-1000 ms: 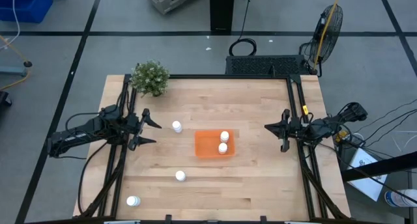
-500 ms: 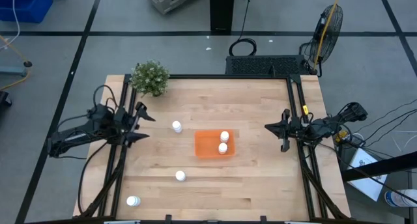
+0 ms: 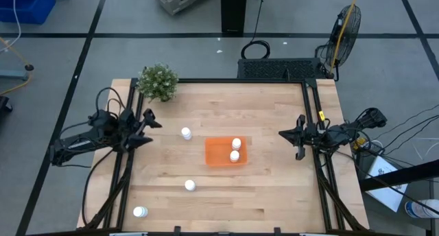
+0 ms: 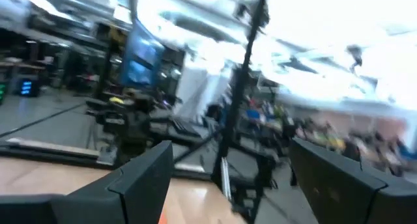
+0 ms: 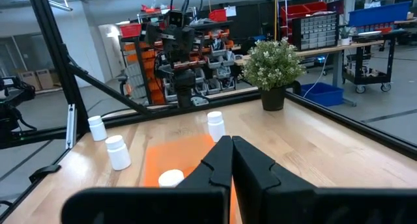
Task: Pick and place pill bottles into a basket
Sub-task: Put the white medicine bottle into the orange bin
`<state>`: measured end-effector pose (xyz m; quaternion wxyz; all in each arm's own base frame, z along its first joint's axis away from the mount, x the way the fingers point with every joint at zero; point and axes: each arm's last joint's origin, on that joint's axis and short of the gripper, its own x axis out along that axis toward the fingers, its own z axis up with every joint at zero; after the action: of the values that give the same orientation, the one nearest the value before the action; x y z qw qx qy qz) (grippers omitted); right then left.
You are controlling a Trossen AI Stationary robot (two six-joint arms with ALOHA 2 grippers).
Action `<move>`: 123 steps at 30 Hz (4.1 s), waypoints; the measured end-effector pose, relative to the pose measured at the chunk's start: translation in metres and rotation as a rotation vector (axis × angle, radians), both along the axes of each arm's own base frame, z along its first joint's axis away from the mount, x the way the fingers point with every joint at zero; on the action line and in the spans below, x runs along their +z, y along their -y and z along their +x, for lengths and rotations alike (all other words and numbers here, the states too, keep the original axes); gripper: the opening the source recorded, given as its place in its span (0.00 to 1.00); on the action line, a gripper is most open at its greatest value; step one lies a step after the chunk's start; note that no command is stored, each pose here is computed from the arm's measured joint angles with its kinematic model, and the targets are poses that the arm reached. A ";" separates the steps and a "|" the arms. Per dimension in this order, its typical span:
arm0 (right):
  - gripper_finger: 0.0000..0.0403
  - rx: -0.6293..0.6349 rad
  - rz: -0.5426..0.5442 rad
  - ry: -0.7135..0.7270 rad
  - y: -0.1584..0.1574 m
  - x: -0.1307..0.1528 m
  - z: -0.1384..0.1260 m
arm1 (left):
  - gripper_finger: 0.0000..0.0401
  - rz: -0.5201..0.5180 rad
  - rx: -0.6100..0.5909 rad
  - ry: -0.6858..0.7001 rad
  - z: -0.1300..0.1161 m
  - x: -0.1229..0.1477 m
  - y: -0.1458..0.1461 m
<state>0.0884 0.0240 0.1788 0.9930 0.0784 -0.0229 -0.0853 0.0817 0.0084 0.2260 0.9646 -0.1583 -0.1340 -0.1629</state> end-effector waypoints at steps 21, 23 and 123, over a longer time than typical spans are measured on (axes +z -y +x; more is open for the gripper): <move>0.00 -0.002 0.000 0.000 0.000 0.000 0.000 | 0.04 0.182 0.029 -0.149 0.005 -0.020 -0.001; 0.00 -0.002 0.001 0.000 0.000 0.000 0.000 | 0.05 0.140 0.058 -0.160 0.005 -0.020 -0.002; 0.00 -0.002 0.001 0.001 0.000 0.001 0.000 | 0.44 0.152 0.371 -0.700 0.098 -0.101 -0.013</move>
<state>0.0883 0.0239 0.1794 0.9928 0.0790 -0.0236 -0.0864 0.1799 0.0216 0.1251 0.9740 -0.1056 0.1886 0.0682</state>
